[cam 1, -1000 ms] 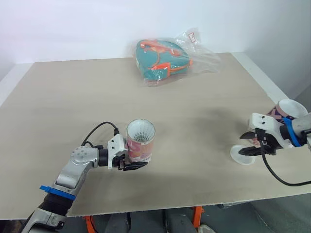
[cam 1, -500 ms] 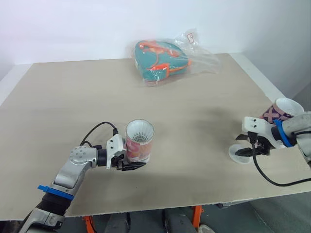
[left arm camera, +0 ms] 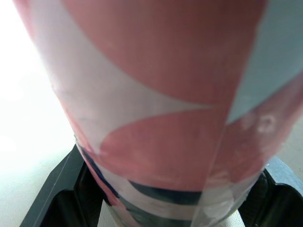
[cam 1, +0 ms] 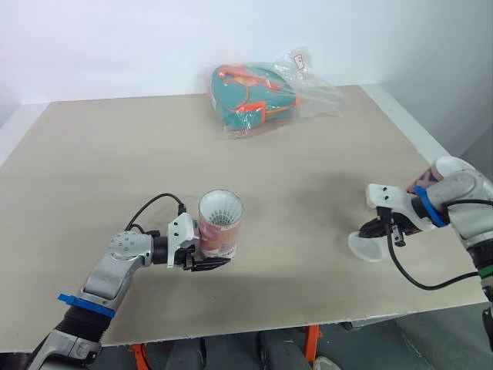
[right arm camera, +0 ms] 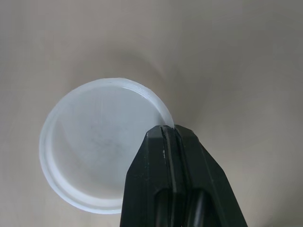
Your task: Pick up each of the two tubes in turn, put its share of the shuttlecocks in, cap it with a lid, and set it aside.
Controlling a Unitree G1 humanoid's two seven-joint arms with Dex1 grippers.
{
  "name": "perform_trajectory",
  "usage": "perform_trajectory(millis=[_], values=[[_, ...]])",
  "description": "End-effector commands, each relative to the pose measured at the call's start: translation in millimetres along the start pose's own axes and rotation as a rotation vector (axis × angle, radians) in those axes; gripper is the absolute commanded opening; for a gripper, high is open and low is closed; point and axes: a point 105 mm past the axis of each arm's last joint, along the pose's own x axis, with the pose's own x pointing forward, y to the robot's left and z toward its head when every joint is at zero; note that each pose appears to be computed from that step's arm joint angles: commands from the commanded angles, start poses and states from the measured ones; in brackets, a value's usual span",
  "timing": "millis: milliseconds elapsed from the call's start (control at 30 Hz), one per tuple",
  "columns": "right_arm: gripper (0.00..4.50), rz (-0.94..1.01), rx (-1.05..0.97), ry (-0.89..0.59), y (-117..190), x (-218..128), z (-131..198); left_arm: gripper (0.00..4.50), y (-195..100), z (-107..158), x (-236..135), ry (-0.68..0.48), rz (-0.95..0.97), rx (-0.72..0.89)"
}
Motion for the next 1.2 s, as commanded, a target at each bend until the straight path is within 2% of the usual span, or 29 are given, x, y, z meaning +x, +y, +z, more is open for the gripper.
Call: perform_trajectory(millis=[33, 300, 633, 800, 967, 1200], values=[[0.07, 0.025, -0.057, -0.030, 6, -3, 19, 3.08, -1, -7, -1, 0.027, 0.000, -0.017], [0.07, 0.048, -0.195, -0.242, 27, -9, 92, 3.08, 2, -6, 2, 0.019, 0.002, -0.010], [0.07, 0.086, -0.493, -0.484, 62, -58, 196, 3.08, 6, -5, 4, 0.010, 0.001, 0.000], [0.07, 0.072, -0.623, -0.458, 68, -55, 226, 3.08, 8, -1, 9, -0.005, -0.010, 0.009], [0.07, 0.150, -0.743, -0.454, 78, -44, 255, 3.08, 5, 8, 26, -0.041, -0.059, 0.011], [0.07, 0.134, -0.785, -0.401, 67, -32, 263, 3.08, -1, 3, 32, -0.001, -0.122, 0.053]])
